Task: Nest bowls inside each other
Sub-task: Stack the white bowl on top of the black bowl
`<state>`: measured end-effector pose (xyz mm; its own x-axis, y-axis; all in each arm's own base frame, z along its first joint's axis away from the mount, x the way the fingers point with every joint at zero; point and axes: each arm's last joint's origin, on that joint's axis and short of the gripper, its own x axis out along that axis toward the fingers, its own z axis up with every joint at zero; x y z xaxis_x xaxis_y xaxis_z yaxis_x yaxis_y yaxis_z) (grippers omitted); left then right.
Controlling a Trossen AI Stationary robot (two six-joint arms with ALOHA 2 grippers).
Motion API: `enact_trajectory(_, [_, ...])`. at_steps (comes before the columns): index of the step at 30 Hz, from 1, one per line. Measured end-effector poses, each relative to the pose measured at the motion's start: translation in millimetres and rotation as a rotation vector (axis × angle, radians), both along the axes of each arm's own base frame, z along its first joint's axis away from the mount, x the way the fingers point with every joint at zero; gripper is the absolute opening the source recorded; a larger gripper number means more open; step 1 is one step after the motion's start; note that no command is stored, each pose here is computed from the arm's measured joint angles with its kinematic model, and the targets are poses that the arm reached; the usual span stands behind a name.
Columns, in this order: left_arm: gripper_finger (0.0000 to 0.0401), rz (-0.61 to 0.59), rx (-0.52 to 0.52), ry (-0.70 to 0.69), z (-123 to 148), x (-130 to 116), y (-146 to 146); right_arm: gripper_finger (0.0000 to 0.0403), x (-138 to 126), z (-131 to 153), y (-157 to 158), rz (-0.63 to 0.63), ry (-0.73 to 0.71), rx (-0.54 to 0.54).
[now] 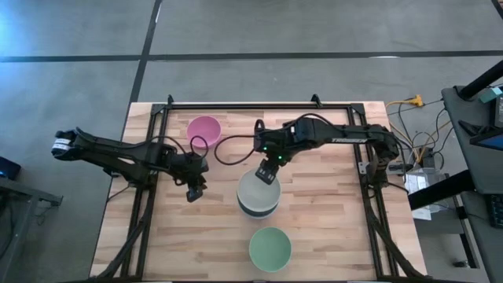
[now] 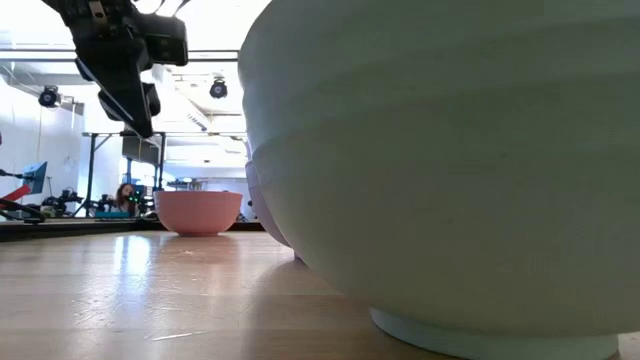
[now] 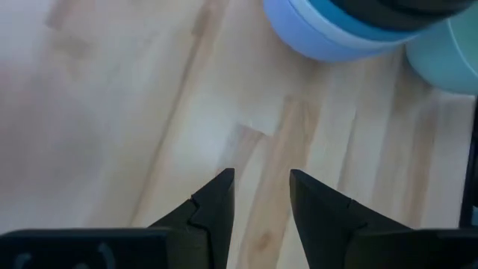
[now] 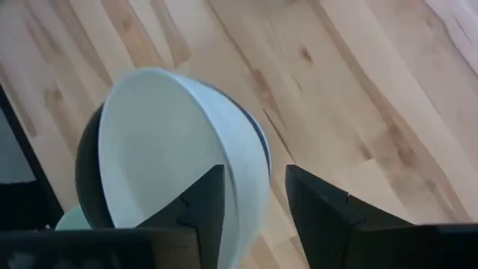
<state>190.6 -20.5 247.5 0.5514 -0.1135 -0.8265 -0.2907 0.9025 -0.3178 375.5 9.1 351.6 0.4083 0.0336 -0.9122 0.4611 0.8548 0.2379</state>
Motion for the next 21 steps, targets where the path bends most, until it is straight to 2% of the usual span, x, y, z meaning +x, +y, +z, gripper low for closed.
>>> enact_trajectory(7, [0.0114,-0.004,0.032,-0.033,5.0,-4.4,1.2,0.0084,2.7,-1.3,1.5,0.004,-0.025,0.000])
enact_trajectory(13, [0.0114,0.001,0.038,-0.037,5.7,-5.1,1.5,0.0020,1.1,-25.9,1.7,0.022,0.061,-0.001])
enact_trajectory(16, [0.0114,0.002,0.038,-0.037,5.7,-5.0,1.5,0.0012,1.6,-33.8,1.8,0.023,0.074,-0.001])
enact_trajectory(21, [0.0114,0.002,0.038,-0.038,5.9,-5.2,1.5,0.0010,-0.6,-27.7,1.7,0.048,0.035,-0.010])
